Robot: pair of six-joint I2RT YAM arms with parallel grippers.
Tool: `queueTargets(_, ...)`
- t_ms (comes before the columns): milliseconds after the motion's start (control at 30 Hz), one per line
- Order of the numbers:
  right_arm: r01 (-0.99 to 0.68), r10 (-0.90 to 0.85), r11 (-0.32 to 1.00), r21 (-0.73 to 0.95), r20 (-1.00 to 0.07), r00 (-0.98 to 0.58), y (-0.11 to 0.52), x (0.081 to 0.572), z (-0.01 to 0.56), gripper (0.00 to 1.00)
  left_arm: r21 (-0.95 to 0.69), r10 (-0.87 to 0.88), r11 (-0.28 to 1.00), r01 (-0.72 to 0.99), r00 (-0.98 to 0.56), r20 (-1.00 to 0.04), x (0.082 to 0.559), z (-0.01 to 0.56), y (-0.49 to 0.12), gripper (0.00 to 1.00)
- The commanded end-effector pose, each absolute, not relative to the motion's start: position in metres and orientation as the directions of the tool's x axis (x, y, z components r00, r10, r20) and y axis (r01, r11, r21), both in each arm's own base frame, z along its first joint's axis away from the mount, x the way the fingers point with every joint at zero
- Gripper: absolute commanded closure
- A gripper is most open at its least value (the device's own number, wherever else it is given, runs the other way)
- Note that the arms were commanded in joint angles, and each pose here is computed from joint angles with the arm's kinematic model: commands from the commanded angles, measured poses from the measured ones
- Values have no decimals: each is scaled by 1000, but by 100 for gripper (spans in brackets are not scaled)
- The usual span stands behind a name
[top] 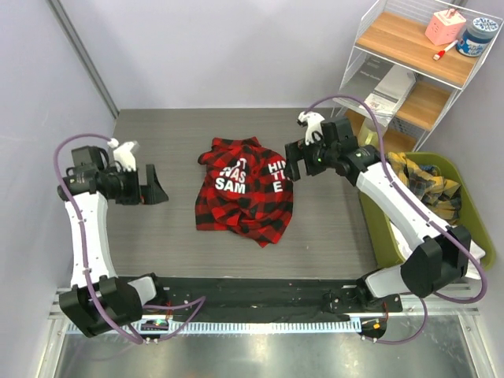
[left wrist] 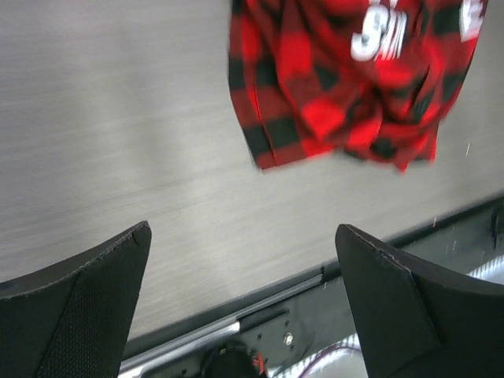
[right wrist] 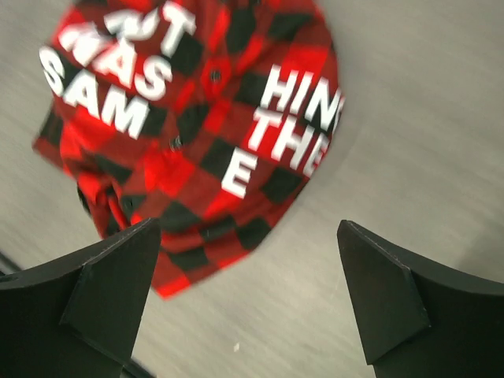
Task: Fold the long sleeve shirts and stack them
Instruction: Move the shirt to the center of the board
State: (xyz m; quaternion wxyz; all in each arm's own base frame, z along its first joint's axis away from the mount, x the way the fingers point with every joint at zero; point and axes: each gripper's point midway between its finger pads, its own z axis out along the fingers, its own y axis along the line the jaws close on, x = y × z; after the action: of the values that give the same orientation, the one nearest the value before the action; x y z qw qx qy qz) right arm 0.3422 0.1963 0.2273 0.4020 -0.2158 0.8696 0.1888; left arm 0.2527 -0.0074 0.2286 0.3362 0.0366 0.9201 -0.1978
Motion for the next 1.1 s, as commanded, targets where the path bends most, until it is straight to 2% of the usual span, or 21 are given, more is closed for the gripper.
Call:
queueTargets(0, -652, -289, 727, 217, -765, -576, 217, 314, 219, 1, -342, 73, 870, 356, -778, -624, 242, 196, -22, 0)
queueTargets(100, -666, -307, 712, 221, -755, -579, 224, 325, 205, 5, -392, 36, 860, 326, -806, -591, 259, 174, -33, 5)
queueTargets(167, -672, -337, 705, 227, -726, -599, 230, 335, 187, 8, -429, 32, 848, 310, -839, -543, 271, 155, -48, 13)
queueTargets(233, -669, -354, 706, 233, -703, -617, 237, 350, 174, 13, -407, 51, 863, 299, -853, -520, 288, 136, -57, 18)
queueTargets(333, -669, -379, 701, 248, -665, -644, 243, 369, 154, 18, -428, 49, 858, 283, -876, -480, 305, 119, -77, 22)
queueTargets(467, -666, -393, 698, 264, -636, -664, 251, 391, 136, 21, -398, 92, 871, 287, -892, -443, 322, 88, -96, 21)
queueTargets(600, -654, -424, 700, 288, -570, -704, 250, 392, 108, 33, -394, 97, 882, 261, -916, -388, 334, 58, -105, 25)
queueTargets(767, -635, -456, 687, 352, -471, -755, 241, 358, 75, 50, -348, 143, 897, 273, -923, -356, 349, 36, -117, 39)
queueTargets(867, -617, -466, 666, 420, -412, -783, 240, 326, 62, 58, -299, 128, 924, 238, -930, -343, 362, 27, -114, 56)
queueTargets(900, -622, -471, 658, 423, -413, -779, 241, 320, 63, 59, -254, 121, 944, 212, -936, -331, 370, 21, -105, 68)
queueTargets(967, -617, -480, 654, 439, -389, -786, 242, 307, 57, 60, -231, 105, 955, 189, -938, -330, 382, 23, -95, 83)
queueTargets(1000, -612, -473, 651, 449, -391, -790, 244, 307, 58, 60, -238, 73, 959, 156, -943, -324, 388, 25, -83, 97)
queueTargets(1067, -611, -457, 650, 453, -410, -790, 248, 314, 66, 60, -282, 35, 950, 137, -940, -340, 407, 39, -75, 100)
